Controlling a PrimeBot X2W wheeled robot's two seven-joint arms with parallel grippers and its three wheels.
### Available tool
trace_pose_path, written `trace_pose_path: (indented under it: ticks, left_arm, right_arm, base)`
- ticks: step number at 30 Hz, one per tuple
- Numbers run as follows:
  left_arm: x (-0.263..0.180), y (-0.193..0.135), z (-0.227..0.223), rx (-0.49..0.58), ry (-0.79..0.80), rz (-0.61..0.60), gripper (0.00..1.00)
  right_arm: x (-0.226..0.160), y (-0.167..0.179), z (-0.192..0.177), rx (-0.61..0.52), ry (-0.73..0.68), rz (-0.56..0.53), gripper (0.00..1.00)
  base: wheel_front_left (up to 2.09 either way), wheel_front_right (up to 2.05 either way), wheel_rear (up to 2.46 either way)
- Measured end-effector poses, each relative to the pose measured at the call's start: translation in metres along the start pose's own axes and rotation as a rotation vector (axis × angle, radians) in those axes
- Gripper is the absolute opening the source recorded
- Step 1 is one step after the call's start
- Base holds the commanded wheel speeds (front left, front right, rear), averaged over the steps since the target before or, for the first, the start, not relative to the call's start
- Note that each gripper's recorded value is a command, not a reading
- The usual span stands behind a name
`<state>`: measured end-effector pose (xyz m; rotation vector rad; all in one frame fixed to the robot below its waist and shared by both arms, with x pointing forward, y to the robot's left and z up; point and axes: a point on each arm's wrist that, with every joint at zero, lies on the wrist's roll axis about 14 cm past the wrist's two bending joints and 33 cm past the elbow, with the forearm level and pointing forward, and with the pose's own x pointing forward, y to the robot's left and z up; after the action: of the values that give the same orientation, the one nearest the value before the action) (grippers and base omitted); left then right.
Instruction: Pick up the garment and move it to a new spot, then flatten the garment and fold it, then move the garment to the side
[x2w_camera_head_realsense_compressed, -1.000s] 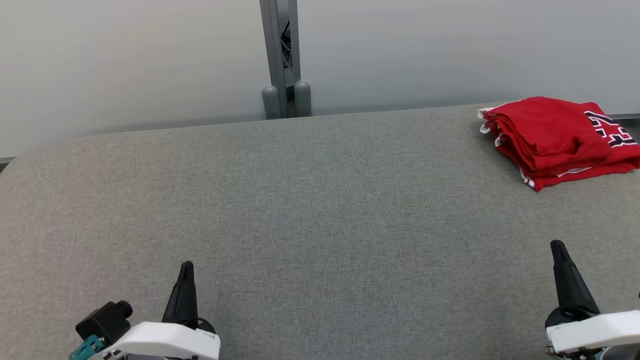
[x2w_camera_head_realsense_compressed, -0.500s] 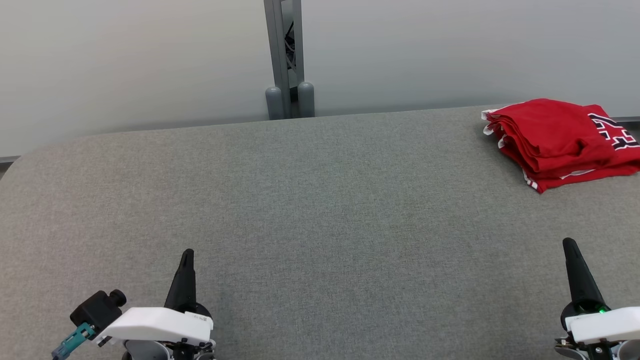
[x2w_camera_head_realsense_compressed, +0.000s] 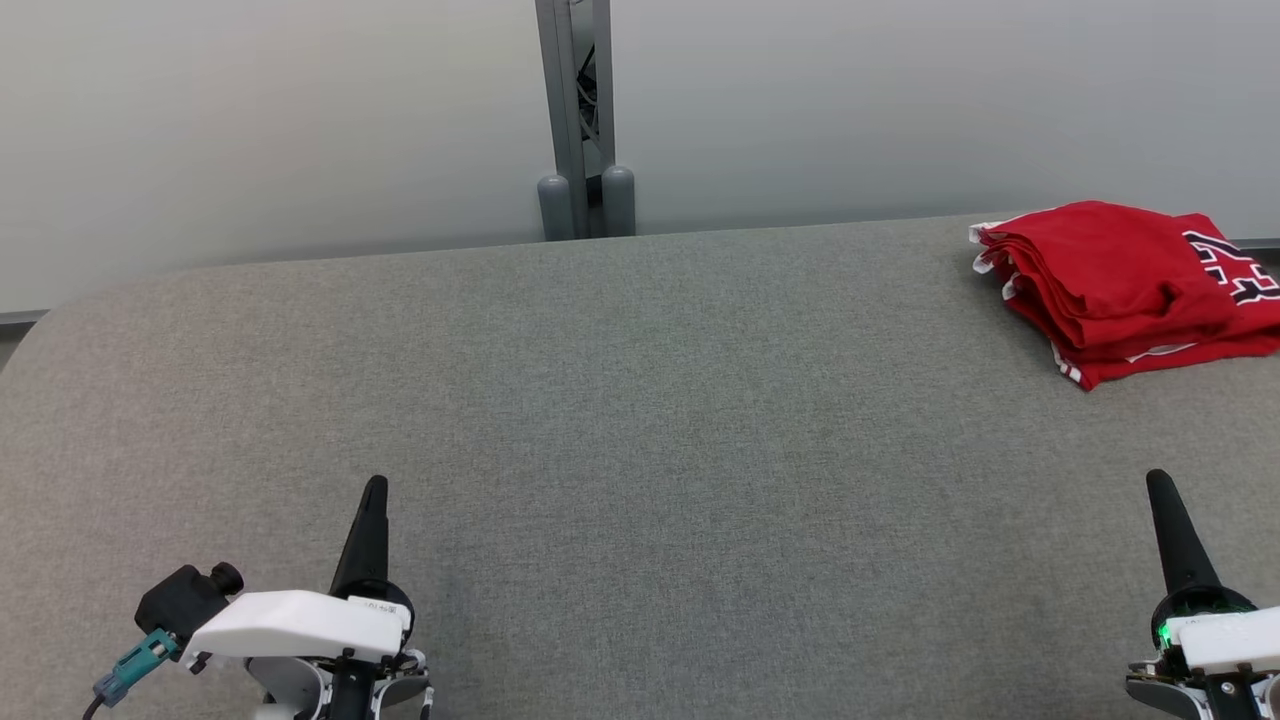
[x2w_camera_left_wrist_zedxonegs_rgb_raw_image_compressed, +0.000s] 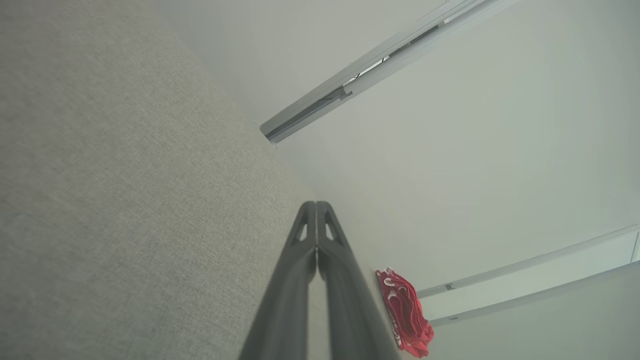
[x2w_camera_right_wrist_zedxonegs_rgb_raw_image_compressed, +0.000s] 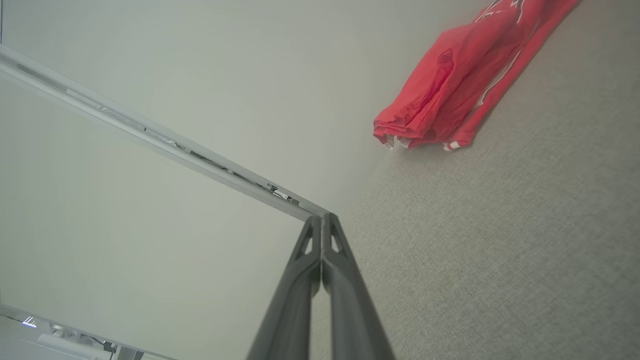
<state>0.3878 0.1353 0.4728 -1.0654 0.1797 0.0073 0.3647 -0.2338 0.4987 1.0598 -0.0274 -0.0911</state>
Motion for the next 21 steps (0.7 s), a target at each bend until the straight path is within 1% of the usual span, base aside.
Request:
trace_pose_path:
  ticks: [21]
  left_arm:
    - [0.009,-0.010,0.009,-0.200,0.000,-0.042,0.00]
  right_arm:
    - [0.005,-0.003,0.007,0.202,-0.006,-0.011,0.00]
  base:
    - [0.00,0.00,0.00]
